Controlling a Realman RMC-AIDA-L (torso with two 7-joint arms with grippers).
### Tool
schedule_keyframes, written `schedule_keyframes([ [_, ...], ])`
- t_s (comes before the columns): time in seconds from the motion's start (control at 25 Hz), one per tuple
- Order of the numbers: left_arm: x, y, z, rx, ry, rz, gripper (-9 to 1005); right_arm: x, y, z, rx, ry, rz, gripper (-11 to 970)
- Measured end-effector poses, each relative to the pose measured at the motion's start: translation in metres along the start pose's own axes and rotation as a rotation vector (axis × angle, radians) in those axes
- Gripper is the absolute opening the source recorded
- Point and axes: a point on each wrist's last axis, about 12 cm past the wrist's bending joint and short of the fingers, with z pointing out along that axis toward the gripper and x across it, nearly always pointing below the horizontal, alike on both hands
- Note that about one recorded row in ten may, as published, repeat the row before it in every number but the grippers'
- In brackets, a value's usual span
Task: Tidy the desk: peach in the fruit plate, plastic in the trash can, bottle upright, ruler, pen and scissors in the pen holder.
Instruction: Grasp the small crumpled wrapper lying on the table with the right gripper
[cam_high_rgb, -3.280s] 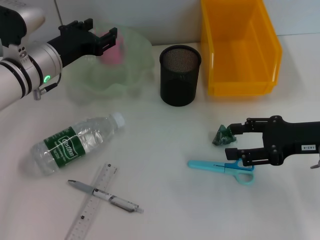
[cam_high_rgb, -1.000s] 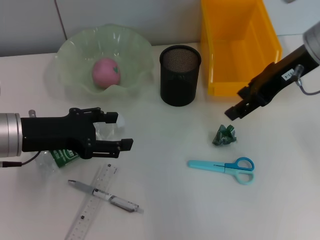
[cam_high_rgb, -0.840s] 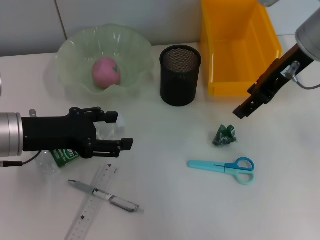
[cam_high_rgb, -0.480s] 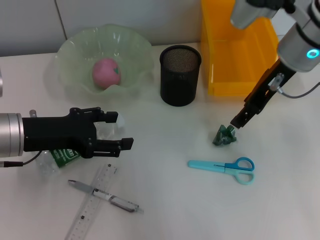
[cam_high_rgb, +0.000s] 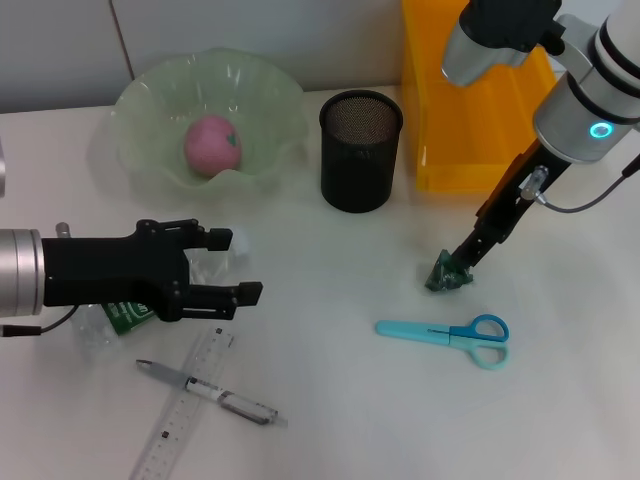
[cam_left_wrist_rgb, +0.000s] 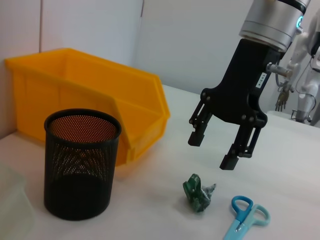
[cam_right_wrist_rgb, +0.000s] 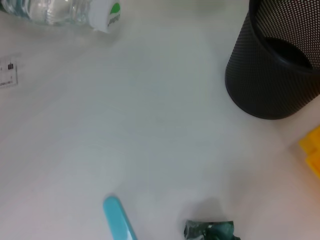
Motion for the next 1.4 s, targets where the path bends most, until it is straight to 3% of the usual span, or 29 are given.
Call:
schedule_keyframes([
  [1.4, -0.0038, -0.0042, -0.0062, 0.049, 0.062, 0.055, 850, -0.0032, 0.0069, 0.0042, -0.031, -0.013, 0.004, 718],
])
